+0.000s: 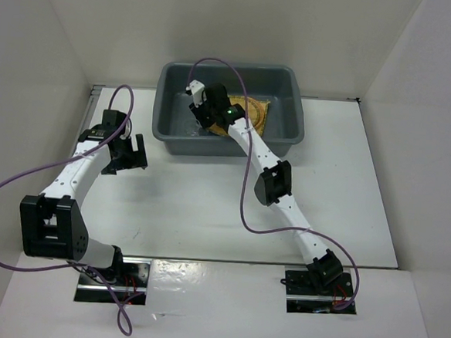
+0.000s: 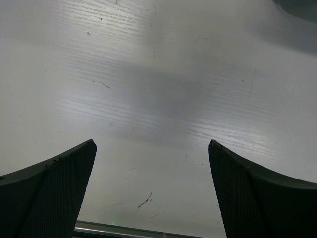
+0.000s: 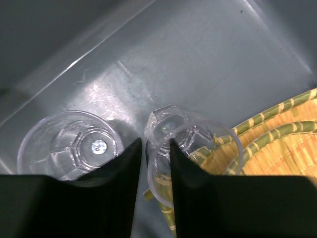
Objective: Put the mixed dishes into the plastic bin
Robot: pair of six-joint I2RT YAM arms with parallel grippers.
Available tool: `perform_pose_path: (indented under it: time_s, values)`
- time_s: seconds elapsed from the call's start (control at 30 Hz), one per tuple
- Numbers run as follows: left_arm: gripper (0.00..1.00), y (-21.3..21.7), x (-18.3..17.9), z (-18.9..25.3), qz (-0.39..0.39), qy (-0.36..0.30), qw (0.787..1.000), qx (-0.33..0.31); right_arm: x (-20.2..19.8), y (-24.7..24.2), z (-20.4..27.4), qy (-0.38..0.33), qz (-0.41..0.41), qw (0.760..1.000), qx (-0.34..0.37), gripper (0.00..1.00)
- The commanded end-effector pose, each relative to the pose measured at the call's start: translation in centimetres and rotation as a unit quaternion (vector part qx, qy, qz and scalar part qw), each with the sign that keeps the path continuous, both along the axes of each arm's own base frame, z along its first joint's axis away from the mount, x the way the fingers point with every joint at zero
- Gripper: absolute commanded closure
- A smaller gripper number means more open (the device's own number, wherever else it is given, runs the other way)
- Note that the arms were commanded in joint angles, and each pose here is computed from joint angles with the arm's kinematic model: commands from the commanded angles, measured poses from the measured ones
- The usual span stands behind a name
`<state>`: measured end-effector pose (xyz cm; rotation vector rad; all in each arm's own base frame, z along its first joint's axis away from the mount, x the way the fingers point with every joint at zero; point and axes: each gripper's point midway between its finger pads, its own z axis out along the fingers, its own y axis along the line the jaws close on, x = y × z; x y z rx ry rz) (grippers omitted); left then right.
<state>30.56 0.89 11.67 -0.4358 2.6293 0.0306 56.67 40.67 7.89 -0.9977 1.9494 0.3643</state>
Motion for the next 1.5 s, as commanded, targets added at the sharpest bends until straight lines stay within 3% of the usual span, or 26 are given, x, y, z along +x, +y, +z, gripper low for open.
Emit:
perform_pose_path:
  time_s: [0.0, 0.23, 0.4, 0.43, 0.63, 0.77, 0.8, 0.83, 0.9, 0.93, 0.97, 1.0, 1.03, 1.07, 1.17, 1.23, 1.33, 1.47]
  values:
    - [0.00, 0.3, 0.7, 0.8, -0.003, -0.013, 1.000, 0.005, 1.5, 0.3, 2.8, -0.044, -0.011, 0.999, 0.025, 0.64]
    - [0.00, 0.5, 0.7, 0.8, 0.000, -0.013, 1.000, 0.009, 1.4, 0.3, 8.6, -0.078, -0.016, 0.995, 0.058, 0.44]
    - [0.00, 0.8, 0.7, 1.1, 0.004, -0.022, 1.000, 0.018, 0.7, -3.0, 20.1, -0.107, -0.043, 0.984, 0.138, 0.25]
    - [0.00, 0.8, 0.7, 1.4, 0.004, -0.028, 0.999, 0.018, 0.4, -3.6, 22.1, -0.113, -0.045, 0.981, 0.153, 0.18]
    - [0.00, 1.7, 0.5, 2.7, 0.022, -0.058, 0.998, 0.031, -4.5, -11.1, 35.2, -0.130, -0.064, 0.964, 0.221, 0.08]
    - [0.00, 1.9, 0.4, 4.2, 0.031, -0.079, 0.996, 0.035, -6.8, -19.5, 39.6, -0.145, -0.159, 0.955, 0.203, 0.02]
    - [0.00, 2.0, 0.3, 4.5, 0.039, -0.079, 0.995, 0.037, -5.5, -23.3, 38.1, -0.131, -0.218, 0.951, 0.176, 0.02]
    - [0.00, 1.9, 0.6, 5.6, 0.037, -0.094, 0.994, 0.033, -7.7, -26.3, 41.5, -0.159, -0.238, 0.940, 0.184, 0.02]
    - [0.00, -0.2, 2.0, 8.2, -0.004, -0.131, 0.991, -0.015, -8.8, -30.4, 39.1, -0.107, -0.272, 0.941, 0.168, 0.02]
    - [0.00, -1.2, 2.3, 9.5, -0.020, -0.148, 0.988, -0.036, -12.1, -35.0, 41.8, -0.128, -0.305, 0.927, 0.179, 0.02]
    - [0.00, -2.9, 3.2, 11.6, -0.043, -0.183, 0.979, -0.080, -12.5, -36.6, 36.6, -0.055, -0.328, 0.930, 0.154, 0.02]
    - [0.00, -3.4, 4.0, 13.6, -0.047, -0.212, 0.971, -0.098, -14.0, -38.1, 35.0, -0.033, -0.339, 0.929, 0.145, 0.02]
    - [0.00, -4.0, 4.1, 15.3, -0.053, -0.238, 0.963, -0.115, -17.7, -40.2, 36.1, -0.062, -0.349, 0.928, 0.117, 0.02]
    - [0.00, -5.1, 4.5, 16.9, -0.056, -0.265, 0.951, -0.148, -18.8, -41.0, 30.8, -0.010, -0.366, 0.927, 0.078, 0.02]
    - [0.00, -7.1, 3.9, 19.2, -0.065, -0.300, 0.928, -0.212, -24.1, -42.8, 25.8, 0.006, -0.396, 0.918, 0.012, 0.02]
    - [0.00, -8.2, 3.1, 20.2, -0.075, -0.316, 0.914, -0.243, -27.0, -42.5, 20.8, 0.069, -0.397, 0.915, -0.004, 0.02]
    - [0.00, -9.0, 1.0, 19.7, -0.069, -0.323, 0.903, -0.275, -32.0, -42.1, 17.7, 0.099, -0.384, 0.918, -0.004, 0.02]
    - [0.00, -9.1, -1.9, 19.2, -0.071, -0.336, 0.898, -0.276, -33.2, -41.8, 20.1, 0.034, -0.376, 0.926, -0.001, 0.02]
